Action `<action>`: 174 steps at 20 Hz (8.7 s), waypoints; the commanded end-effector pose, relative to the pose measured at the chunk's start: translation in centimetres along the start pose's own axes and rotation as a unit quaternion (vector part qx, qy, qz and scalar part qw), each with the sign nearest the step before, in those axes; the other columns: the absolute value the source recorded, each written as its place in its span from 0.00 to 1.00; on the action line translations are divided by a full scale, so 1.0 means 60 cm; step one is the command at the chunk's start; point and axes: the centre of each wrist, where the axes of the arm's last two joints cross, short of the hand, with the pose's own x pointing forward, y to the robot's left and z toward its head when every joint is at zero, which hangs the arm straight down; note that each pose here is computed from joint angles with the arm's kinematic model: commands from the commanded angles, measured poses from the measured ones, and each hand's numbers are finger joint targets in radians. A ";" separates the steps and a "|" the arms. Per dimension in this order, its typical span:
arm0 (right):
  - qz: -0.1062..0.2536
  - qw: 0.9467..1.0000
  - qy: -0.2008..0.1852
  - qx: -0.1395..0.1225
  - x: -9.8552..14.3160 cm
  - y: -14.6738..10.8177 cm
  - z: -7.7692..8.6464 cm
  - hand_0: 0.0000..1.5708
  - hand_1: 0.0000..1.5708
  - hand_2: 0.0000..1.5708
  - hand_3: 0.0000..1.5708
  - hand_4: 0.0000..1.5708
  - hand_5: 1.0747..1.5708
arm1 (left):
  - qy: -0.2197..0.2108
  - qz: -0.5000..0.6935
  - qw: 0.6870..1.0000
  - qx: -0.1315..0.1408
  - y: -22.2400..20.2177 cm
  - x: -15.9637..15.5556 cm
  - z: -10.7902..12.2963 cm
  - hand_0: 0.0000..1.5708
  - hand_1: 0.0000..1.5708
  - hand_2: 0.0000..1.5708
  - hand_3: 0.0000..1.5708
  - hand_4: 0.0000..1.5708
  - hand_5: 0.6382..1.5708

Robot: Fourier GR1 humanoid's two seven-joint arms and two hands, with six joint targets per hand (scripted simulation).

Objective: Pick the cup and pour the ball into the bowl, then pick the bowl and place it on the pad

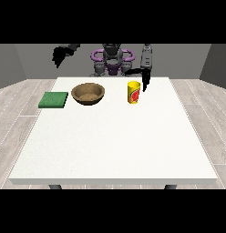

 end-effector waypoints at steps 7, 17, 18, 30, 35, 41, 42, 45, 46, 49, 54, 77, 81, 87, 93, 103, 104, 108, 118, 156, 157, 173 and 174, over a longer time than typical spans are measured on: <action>0.005 1.000 0.027 -0.015 -0.036 -0.072 -0.003 0.00 0.00 0.00 0.00 0.42 0.98 | 0.039 -0.001 0.999 -0.015 -0.011 -0.100 0.010 0.00 0.00 0.00 0.00 0.11 0.84; 0.000 1.000 -0.003 0.001 -0.029 -0.101 -0.012 0.00 0.00 0.00 0.00 0.43 1.00 | 0.039 -0.026 0.999 0.026 -0.005 -0.147 0.008 0.44 0.44 0.41 0.00 0.64 0.98; 0.007 1.000 0.004 0.012 -0.006 -0.118 -0.016 0.00 0.00 0.00 0.00 0.42 1.00 | 0.033 -0.054 0.997 0.033 0.011 -0.142 -0.003 0.59 0.59 0.84 0.88 0.79 0.97; -0.006 0.996 0.081 -0.034 0.001 -0.195 -0.016 0.00 0.00 0.00 0.19 0.40 0.99 | 0.064 -0.202 0.977 0.005 -0.031 -0.142 -0.011 0.81 0.81 1.00 1.00 0.89 0.85; -0.010 0.994 0.109 -0.026 -0.047 -0.184 -0.001 0.00 0.00 0.00 0.19 0.41 0.99 | 0.015 -0.341 0.940 -0.014 -0.104 -0.109 -0.055 0.84 0.84 1.00 1.00 0.89 0.93; -0.018 0.992 0.123 -0.037 -0.050 -0.213 -0.013 0.00 0.00 0.00 0.07 0.43 0.98 | 0.004 -0.512 0.856 -0.069 -0.141 -0.098 -0.086 0.87 0.87 1.00 1.00 0.93 0.96; -0.022 0.987 0.148 -0.053 -0.084 -0.222 0.023 0.00 0.00 0.00 0.05 0.43 0.98 | 0.014 -0.518 0.850 -0.097 -0.164 -0.104 -0.069 0.87 0.87 1.00 1.00 0.93 0.96; -0.023 0.988 0.144 -0.051 -0.088 -0.248 0.039 0.00 0.00 0.00 0.05 0.44 0.98 | 0.020 -0.547 0.830 -0.102 -0.212 -0.087 -0.080 0.87 0.87 1.00 1.00 0.93 0.96; -0.022 0.989 0.136 -0.050 -0.084 -0.247 0.024 0.00 0.00 0.00 0.00 0.44 0.98 | -0.002 -0.567 0.817 -0.100 -0.219 -0.070 -0.100 0.86 0.86 1.00 1.00 0.93 0.96; -0.023 0.989 0.135 -0.057 -0.093 -0.262 0.024 0.00 0.00 0.00 0.00 0.43 0.97 | -0.027 -0.607 0.785 -0.117 -0.266 -0.056 -0.095 0.87 0.87 1.00 1.00 0.93 0.96; -0.029 0.986 0.160 -0.038 -0.106 -0.240 0.009 0.00 0.00 0.00 0.08 0.44 0.97 | -0.023 -0.696 0.708 -0.122 -0.302 -0.021 -0.118 0.86 0.86 1.00 1.00 0.87 0.99; -0.020 0.976 0.198 -0.085 -0.123 -0.242 0.008 0.00 0.00 0.00 0.07 0.47 0.96 | -0.044 -0.679 0.721 -0.129 -0.304 0.061 -0.122 0.51 0.51 1.00 1.00 0.74 0.99; -0.011 0.976 0.189 -0.110 -0.129 -0.239 0.020 0.00 0.00 0.00 0.07 0.48 0.97 | 0.003 -0.528 0.847 -0.064 -0.217 0.100 -0.176 0.51 0.51 0.76 0.56 0.83 0.98; -0.011 0.971 0.202 -0.126 -0.147 -0.214 0.021 0.00 0.00 0.00 0.00 0.50 0.97 | 0.058 -0.237 0.970 -0.018 -0.143 0.171 -0.218 0.00 0.00 0.00 0.00 0.71 1.00; -0.038 0.963 0.217 -0.158 -0.200 -0.182 0.069 0.00 0.00 0.00 0.00 0.46 0.99 | 0.046 -0.078 0.994 -0.055 0.017 0.210 -0.247 0.00 0.00 0.00 0.00 0.67 1.00; -0.062 0.966 0.185 -0.170 -0.254 -0.157 0.067 0.00 0.00 0.00 0.00 0.45 0.99 | 0.032 -0.034 0.994 -0.099 0.164 0.267 -0.248 0.00 0.00 0.00 0.00 0.65 0.99; -0.073 0.972 0.165 -0.154 -0.267 -0.098 0.046 0.00 0.00 0.00 0.00 0.44 0.99 | 0.003 -0.038 0.996 -0.081 0.189 0.291 -0.257 0.00 0.00 0.00 0.00 0.63 0.99; -0.067 0.973 0.180 -0.127 -0.293 -0.079 0.068 0.00 0.00 0.00 0.00 0.37 0.97 | 0.025 -0.040 0.997 -0.057 0.248 0.259 -0.221 0.00 0.00 0.00 0.00 0.64 0.97; -0.061 0.977 0.133 -0.157 -0.312 -0.120 0.063 0.00 0.00 0.00 0.00 0.30 0.95 | -0.017 -0.035 0.996 -0.074 0.248 0.293 -0.202 0.00 0.00 0.00 0.00 0.65 0.96; 0.172 0.914 0.252 -0.269 -0.151 -0.276 0.029 1.00 1.00 1.00 0.55 0.68 0.97 | -0.022 -0.024 0.998 -0.048 0.343 0.330 -0.183 0.00 0.00 0.00 0.00 0.77 0.96; 0.184 0.910 0.267 -0.259 -0.141 -0.270 0.016 1.00 1.00 1.00 0.53 0.66 0.98 | -0.002 -0.034 0.999 -0.036 0.344 0.325 -0.185 0.00 0.00 0.00 0.00 0.77 0.96; 0.185 0.914 0.277 -0.232 -0.042 -0.346 -0.049 1.00 1.00 1.00 0.29 0.71 0.99 | -0.002 -0.035 0.999 0.002 0.440 0.272 -0.123 0.00 0.00 0.00 0.00 0.77 0.98; 0.168 0.922 0.252 -0.240 -0.005 -0.347 -0.082 1.00 1.00 1.00 0.31 0.68 1.00 | -0.037 -0.044 0.998 0.019 0.473 0.304 -0.122 0.00 0.00 0.00 0.00 0.77 0.98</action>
